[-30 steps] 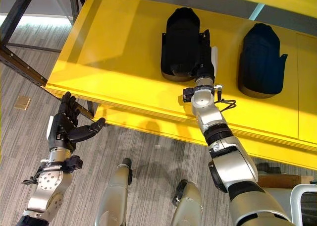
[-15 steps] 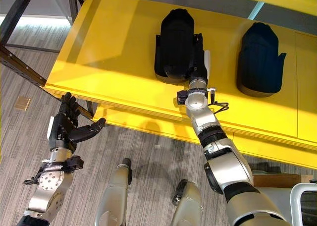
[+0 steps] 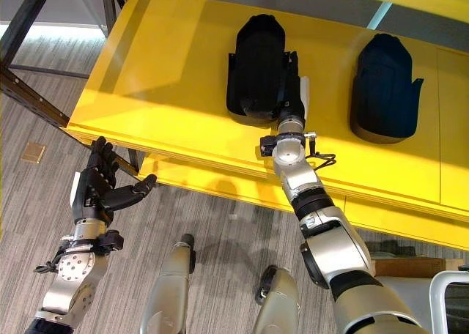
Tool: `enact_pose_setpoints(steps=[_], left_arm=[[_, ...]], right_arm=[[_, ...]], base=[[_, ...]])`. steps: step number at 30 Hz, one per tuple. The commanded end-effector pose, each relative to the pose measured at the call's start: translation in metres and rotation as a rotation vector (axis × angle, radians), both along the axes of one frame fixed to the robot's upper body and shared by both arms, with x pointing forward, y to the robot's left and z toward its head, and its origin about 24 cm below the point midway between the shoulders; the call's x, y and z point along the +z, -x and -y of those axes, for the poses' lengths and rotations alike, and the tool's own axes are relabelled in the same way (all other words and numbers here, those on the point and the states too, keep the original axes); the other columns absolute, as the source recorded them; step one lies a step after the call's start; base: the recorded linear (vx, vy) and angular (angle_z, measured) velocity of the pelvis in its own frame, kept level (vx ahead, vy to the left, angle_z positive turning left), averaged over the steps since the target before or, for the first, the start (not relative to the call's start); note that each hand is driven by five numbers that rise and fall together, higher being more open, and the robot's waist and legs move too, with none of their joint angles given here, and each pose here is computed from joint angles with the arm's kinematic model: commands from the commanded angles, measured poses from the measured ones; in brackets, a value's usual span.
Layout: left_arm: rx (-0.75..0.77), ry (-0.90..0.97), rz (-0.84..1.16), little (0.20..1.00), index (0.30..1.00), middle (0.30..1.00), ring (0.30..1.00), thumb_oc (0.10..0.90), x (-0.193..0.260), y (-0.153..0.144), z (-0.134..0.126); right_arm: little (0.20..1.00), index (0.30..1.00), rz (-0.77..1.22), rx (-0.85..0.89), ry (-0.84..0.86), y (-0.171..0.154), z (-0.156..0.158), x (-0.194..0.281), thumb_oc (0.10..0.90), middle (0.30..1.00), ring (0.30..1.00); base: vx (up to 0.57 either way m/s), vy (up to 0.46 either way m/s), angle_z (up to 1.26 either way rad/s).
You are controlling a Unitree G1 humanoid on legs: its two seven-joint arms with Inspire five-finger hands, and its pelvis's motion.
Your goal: Move parts from the plastic box to the shelf.
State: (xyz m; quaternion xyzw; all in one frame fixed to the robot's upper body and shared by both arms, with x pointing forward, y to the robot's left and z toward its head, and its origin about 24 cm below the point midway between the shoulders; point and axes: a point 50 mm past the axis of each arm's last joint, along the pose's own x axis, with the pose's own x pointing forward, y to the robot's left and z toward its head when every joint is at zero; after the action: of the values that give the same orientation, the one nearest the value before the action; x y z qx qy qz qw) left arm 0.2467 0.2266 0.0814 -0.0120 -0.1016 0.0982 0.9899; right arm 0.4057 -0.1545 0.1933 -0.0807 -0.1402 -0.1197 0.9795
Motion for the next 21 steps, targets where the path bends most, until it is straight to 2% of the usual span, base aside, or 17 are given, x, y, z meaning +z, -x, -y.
enact_pose_setpoints(steps=[1, 13, 21], left_arm=[[-0.038, 0.016, 0.224, 1.0, 1.0, 1.0, 1.0, 0.9, 0.0389, -0.0008, 0.0045], [-0.034, 0.026, 0.216, 1.0, 1.0, 1.0, 1.0, 0.9, 0.0371, -0.0018, 0.0061], [-0.027, 0.018, 0.224, 1.0, 1.0, 1.0, 1.0, 0.9, 0.0387, -0.0017, 0.0058]], right_arm=[[1.0, 1.0, 0.242, -0.005, -0.114, 0.0077, 0.005, 0.0471, 0.9, 1.0, 1.0], [1.0, 1.0, 0.302, -0.074, -0.287, 0.0126, 0.0103, 0.0505, 0.9, 1.0, 1.0], [1.0, 1.0, 0.326, -0.064, -0.298, 0.0144, 0.0056, 0.0554, 0.9, 1.0, 1.0]], base=[[0.0, 0.0, 0.0], [0.0, 0.0, 0.0], [0.0, 0.0, 0.0]])
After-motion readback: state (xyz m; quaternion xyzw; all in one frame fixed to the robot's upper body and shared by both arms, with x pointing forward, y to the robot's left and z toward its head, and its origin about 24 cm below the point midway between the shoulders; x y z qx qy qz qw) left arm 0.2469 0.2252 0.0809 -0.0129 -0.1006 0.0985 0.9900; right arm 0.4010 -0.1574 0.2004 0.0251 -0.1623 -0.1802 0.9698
